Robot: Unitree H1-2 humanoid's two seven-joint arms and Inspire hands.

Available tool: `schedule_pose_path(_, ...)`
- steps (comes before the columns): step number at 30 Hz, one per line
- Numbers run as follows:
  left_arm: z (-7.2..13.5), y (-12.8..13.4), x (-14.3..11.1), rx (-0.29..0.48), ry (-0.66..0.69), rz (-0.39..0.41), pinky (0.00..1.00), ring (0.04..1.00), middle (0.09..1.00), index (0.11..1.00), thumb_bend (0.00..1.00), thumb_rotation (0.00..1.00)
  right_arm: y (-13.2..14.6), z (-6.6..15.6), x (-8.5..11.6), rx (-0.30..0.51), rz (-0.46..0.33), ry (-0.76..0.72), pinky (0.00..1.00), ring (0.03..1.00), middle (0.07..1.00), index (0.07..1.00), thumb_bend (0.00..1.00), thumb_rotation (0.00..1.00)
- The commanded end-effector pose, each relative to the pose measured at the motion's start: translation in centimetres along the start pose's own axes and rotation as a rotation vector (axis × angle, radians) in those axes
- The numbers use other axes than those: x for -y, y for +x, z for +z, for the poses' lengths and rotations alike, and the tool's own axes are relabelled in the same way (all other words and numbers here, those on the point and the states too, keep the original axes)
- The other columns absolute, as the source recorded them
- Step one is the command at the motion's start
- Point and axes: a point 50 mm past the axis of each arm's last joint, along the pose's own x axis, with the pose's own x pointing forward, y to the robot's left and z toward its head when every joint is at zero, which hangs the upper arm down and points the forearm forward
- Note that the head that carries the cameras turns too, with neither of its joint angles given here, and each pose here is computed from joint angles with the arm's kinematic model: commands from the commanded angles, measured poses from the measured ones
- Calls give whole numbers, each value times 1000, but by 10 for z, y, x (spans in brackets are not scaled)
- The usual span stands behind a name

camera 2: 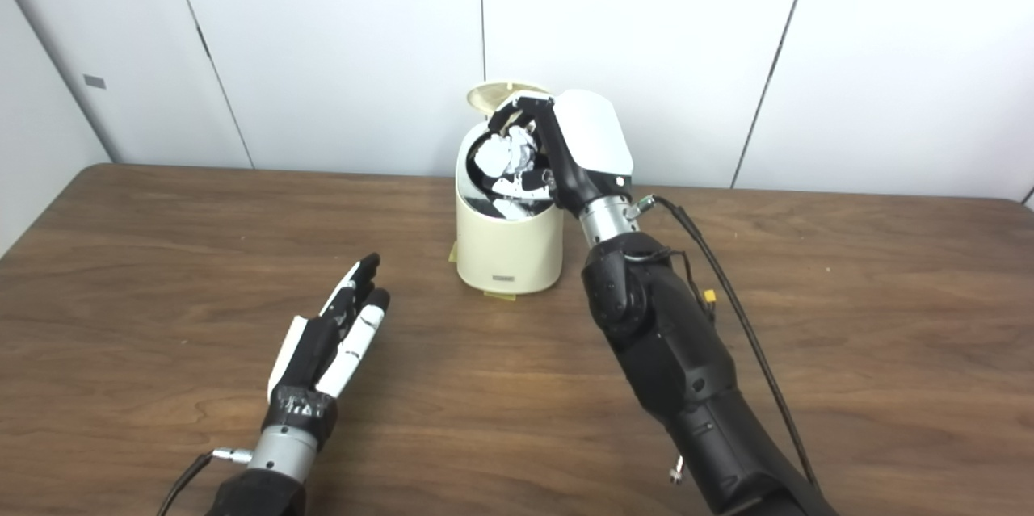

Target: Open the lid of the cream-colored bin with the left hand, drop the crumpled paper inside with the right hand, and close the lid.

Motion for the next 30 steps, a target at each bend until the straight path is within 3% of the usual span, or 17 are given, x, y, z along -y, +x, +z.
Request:
schedule_pose_path(1, 15, -1, -2, 85, -3, 11, 1000, 1000, 1000, 1000, 570, 755, 11, 4, 16, 1, 0, -31, 312, 417, 515, 569, 491, 0)
schedule_pose_path(3, 14, -2, -1, 84, -10, 4, 1000, 1000, 1000, 1000, 577, 743, 9, 2, 16, -14, 13, -41, 358, 406, 522, 549, 507, 0)
schedule_pose_path(5, 14, -2, -2, 87, -4, -1, 1000, 1000, 1000, 1000, 578, 739, 6, 0, 16, -19, 23, -52, 384, 451, 618, 506, 509, 0)
schedule_pose_path(6, 14, -2, -3, 89, 1, -2, 1000, 1000, 1000, 1000, 580, 744, 5, 0, 16, -22, 31, -63, 407, 504, 647, 585, 691, 14)
schedule_pose_path(7, 14, -2, -3, 90, 4, -3, 1000, 1000, 1000, 1000, 579, 747, 5, -1, 16, -24, 36, -71, 441, 551, 672, 630, 787, 35)
schedule_pose_path(10, 14, -2, -4, 93, -2, -4, 1000, 1000, 1000, 1000, 572, 749, 4, -1, 15, -11, 66, -110, 515, 660, 748, 688, 887, 97)
schedule_pose_path(13, 15, -2, -5, 90, -1, 1, 1000, 1000, 1000, 999, 575, 750, 3, -2, 13, -12, 90, -104, 587, 732, 814, 719, 907, 140)
schedule_pose_path(17, 17, -1, -7, 93, 1, -2, 1000, 1000, 1000, 1000, 583, 749, 4, 0, 14, -12, 99, -95, 666, 776, 826, 736, 903, 167)
schedule_pose_path(19, 17, -1, -8, 97, 7, -1, 1000, 1000, 1000, 1000, 576, 750, 4, 1, 14, -16, 102, -83, 584, 741, 830, 731, 892, 174)
schedule_pose_path(23, 17, 0, -11, 93, 16, -2, 1000, 1000, 1000, 1000, 575, 751, 5, 0, 13, -17, 98, -74, 540, 728, 838, 722, 889, 182)
schedule_pose_path(28, 17, -1, -12, 88, 48, 8, 1000, 1000, 1000, 989, 585, 764, 5, -1, 15, -23, 86, -81, 546, 745, 839, 714, 897, 188)
schedule_pose_path(30, 18, -1, -13, 88, 56, 11, 1000, 1000, 1000, 989, 582, 770, 5, -1, 16, -27, 86, -83, 595, 765, 831, 713, 895, 195)
